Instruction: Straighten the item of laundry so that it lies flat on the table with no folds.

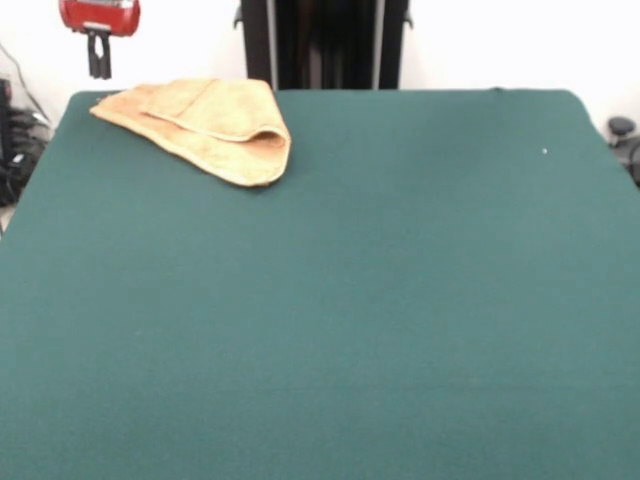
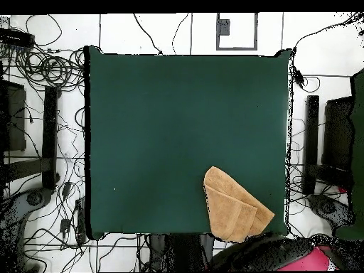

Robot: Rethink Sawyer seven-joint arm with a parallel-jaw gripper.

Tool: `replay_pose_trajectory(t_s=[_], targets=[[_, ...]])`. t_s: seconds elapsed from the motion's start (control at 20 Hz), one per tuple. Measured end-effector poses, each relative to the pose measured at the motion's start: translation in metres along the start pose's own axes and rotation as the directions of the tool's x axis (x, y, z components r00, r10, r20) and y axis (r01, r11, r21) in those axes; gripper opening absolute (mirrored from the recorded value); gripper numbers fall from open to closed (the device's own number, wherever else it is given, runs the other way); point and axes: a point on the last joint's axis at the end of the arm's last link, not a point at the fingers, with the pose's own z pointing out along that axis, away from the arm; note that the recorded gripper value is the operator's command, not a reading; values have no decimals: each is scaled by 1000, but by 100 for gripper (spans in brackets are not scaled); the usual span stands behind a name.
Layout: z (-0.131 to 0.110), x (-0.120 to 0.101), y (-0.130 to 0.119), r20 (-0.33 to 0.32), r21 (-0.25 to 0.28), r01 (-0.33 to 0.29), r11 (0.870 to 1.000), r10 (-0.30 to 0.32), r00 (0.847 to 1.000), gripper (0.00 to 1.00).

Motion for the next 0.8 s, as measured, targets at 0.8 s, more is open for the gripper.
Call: replay_pose_trajectory(t_s=[0.8], targets=[[20, -3, 14, 18, -22, -95, 995, 95, 995, 0]])
